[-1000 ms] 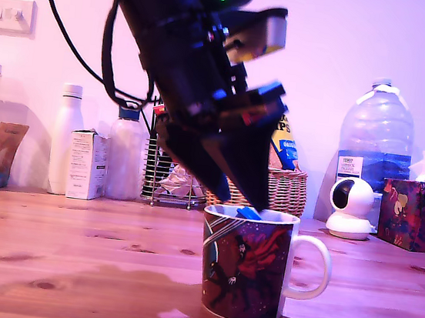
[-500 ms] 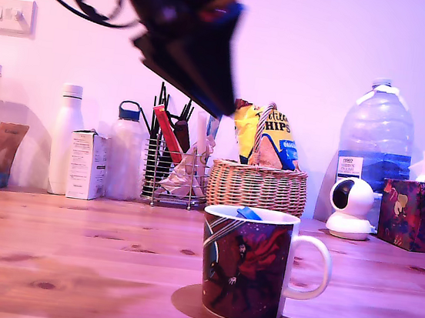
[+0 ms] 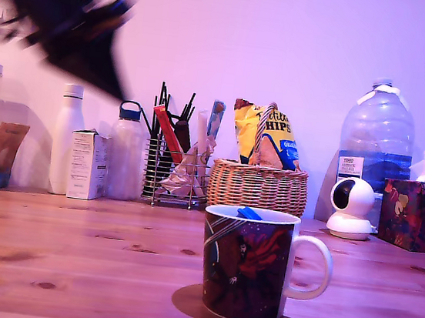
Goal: Pick up the coffee capsules from the table one by one and drop them inside the nearest coffee cup
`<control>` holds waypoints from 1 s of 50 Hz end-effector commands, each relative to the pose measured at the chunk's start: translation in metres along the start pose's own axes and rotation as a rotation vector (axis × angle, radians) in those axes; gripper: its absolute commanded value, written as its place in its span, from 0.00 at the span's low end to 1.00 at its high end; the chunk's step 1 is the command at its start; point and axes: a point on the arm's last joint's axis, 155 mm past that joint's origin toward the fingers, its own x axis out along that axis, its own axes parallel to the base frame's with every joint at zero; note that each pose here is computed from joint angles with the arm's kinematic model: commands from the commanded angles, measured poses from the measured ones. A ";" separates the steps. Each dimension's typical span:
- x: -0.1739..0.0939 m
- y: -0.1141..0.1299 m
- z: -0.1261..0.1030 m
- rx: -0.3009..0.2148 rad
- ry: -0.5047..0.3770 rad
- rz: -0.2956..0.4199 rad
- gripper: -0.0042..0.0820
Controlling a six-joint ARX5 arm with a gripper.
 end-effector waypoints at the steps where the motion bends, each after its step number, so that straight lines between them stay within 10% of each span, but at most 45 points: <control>1: -0.005 0.010 -0.009 -0.028 -0.021 0.020 0.02; 23: -0.046 0.089 -0.057 -0.245 -0.170 0.233 0.02; 50: -0.108 0.069 -0.062 -0.287 -0.386 0.272 0.02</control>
